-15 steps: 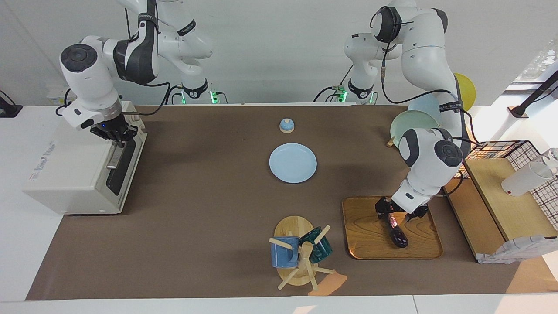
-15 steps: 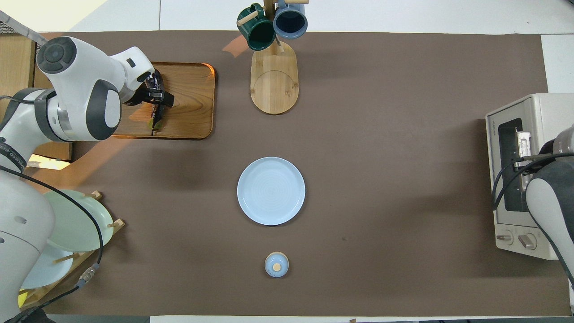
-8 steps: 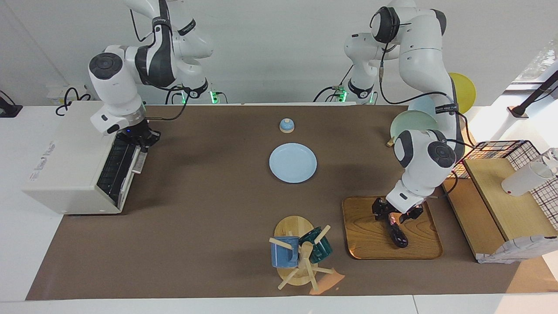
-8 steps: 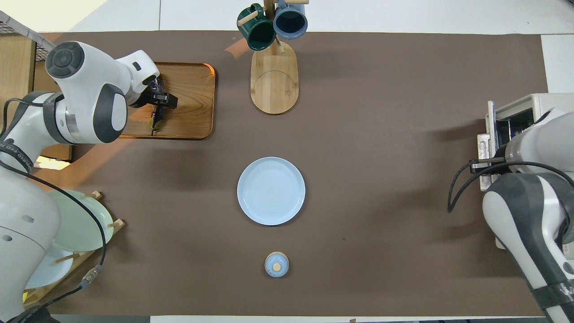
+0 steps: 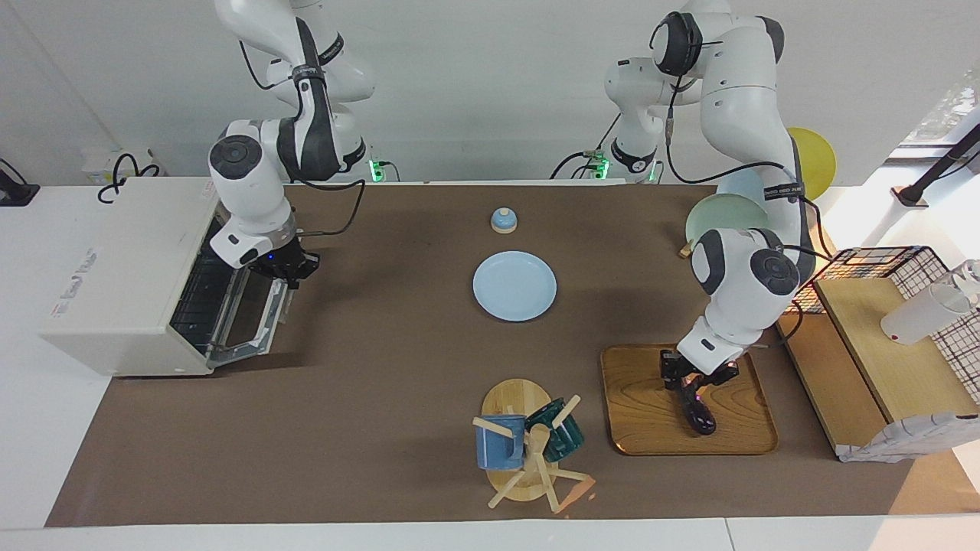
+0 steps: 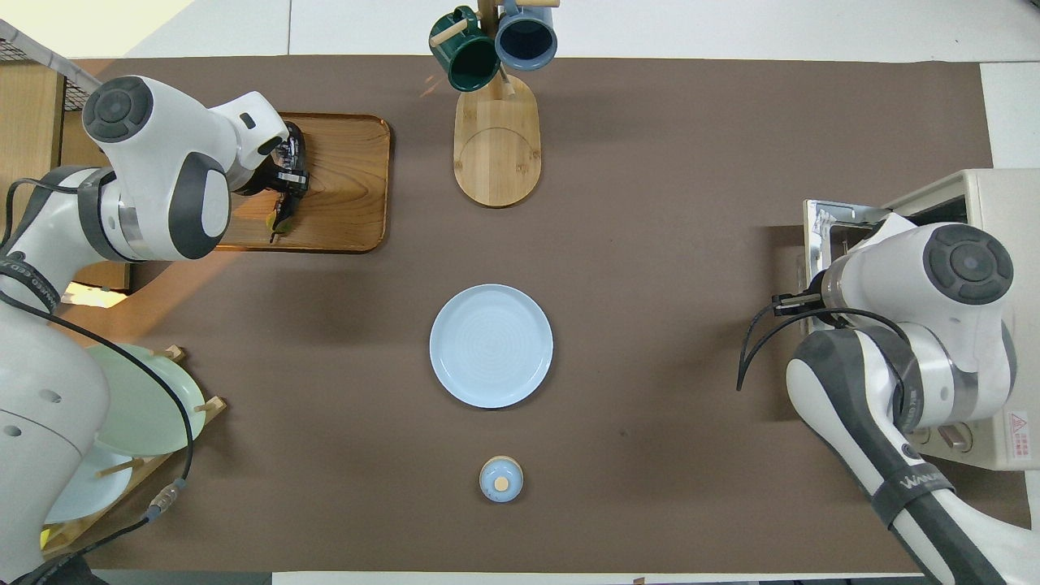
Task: Put eggplant into oven
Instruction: 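Lift the eggplant with the left gripper while the right gripper opens the oven door, then carry the eggplant with the left gripper toward the blue plate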
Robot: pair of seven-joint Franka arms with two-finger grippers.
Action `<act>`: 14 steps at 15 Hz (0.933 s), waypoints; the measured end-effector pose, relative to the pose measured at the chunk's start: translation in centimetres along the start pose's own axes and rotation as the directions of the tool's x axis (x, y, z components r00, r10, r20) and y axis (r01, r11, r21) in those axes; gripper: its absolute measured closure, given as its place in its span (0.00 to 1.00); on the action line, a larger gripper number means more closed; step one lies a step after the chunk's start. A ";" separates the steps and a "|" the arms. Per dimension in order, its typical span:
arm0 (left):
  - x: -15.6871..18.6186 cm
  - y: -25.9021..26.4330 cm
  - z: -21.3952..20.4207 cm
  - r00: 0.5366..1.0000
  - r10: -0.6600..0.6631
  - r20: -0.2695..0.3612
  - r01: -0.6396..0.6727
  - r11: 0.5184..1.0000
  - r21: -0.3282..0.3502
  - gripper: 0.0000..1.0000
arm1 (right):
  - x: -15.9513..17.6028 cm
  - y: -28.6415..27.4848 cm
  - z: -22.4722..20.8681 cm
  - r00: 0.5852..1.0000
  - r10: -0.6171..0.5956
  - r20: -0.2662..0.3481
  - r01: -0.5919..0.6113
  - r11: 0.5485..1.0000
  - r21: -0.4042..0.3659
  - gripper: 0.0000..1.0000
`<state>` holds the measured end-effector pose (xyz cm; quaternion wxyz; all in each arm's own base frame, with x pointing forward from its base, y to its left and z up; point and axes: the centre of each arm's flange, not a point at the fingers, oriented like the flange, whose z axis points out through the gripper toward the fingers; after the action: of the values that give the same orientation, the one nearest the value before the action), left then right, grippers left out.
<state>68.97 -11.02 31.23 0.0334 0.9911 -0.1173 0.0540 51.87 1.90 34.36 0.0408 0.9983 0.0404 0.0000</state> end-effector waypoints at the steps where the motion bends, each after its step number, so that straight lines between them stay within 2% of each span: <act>1: 0.1 0.0 -0.2 1.000 0.000 -0.004 0.000 1.000 0.000 0.73 | -0.1 -0.1 0.5 1.000 -0.002 -0.005 0.002 1.000 0.001 0.99; 4: 0.8 0.3 -2.1 1.000 -0.025 -0.003 0.024 0.999 -0.037 0.73 | 0.0 -0.4 1.5 1.000 0.017 -0.002 -0.017 1.000 0.003 0.99; 8: 0.1 2.0 -9.6 0.995 -0.087 0.043 0.091 0.990 -0.111 0.73 | 0.1 -0.5 2.5 0.999 0.038 0.009 -0.038 0.999 0.010 0.99; 11: -1.6 7.3 -14.6 0.987 -0.132 0.089 0.142 0.983 -0.116 0.73 | 0.0 -0.3 3.1 0.998 0.064 0.020 -0.065 0.997 0.030 0.99; 14: -4.1 15.2 -15.9 0.974 -0.189 0.123 0.203 0.973 -0.107 0.73 | -0.3 -0.9 3.5 0.995 0.091 0.036 -0.093 0.994 0.065 0.99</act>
<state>59.81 -23.52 47.37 0.0911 0.9955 -0.0236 -0.0123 51.46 2.47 30.84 0.0081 0.9998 -0.0062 -0.0159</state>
